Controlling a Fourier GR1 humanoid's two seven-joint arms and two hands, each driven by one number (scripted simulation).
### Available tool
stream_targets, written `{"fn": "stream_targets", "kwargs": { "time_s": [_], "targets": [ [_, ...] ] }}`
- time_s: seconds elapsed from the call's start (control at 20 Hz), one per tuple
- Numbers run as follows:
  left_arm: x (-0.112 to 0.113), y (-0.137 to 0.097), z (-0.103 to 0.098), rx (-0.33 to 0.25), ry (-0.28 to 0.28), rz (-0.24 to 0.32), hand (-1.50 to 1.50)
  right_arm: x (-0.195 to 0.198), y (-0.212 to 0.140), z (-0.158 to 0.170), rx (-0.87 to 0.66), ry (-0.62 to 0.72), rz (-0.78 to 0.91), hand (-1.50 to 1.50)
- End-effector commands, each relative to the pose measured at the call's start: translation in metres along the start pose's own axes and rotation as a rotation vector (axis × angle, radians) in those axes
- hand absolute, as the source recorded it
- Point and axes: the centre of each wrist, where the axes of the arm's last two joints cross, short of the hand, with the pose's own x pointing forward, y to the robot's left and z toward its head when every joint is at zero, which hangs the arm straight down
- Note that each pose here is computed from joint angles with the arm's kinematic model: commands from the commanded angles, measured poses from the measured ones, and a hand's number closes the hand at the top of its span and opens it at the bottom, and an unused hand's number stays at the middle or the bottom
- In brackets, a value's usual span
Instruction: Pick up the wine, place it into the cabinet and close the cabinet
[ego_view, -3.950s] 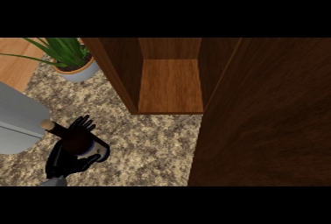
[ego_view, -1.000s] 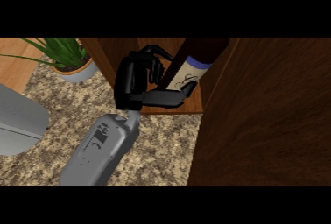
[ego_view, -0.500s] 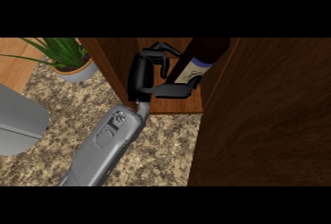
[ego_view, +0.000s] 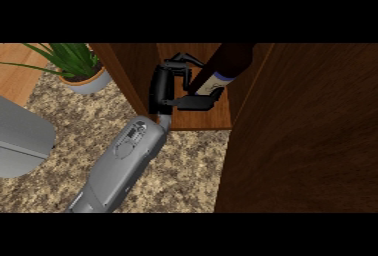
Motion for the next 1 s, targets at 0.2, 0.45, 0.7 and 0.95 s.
{"fn": "stream_targets", "kwargs": {
  "time_s": [0.2,0.45,0.7,0.95],
  "targets": [
    [-0.043,0.003,0.016,0.029,0.054,-0.013,1.5,-0.003,0.004,0.001,0.078,-0.018,-0.035,-1.5],
    [-0.059,0.006,0.015,0.011,0.047,-0.102,1.5,0.011,0.009,0.007,0.099,-0.015,-0.052,-1.5],
    [-0.075,0.014,0.023,0.005,0.065,-0.143,1.5,0.002,0.001,0.021,0.098,-0.013,-0.028,-1.5],
    [-0.078,0.014,0.02,0.049,0.058,-0.141,1.5,0.007,-0.003,0.012,0.074,-0.023,-0.035,-1.5]
  ]
}}
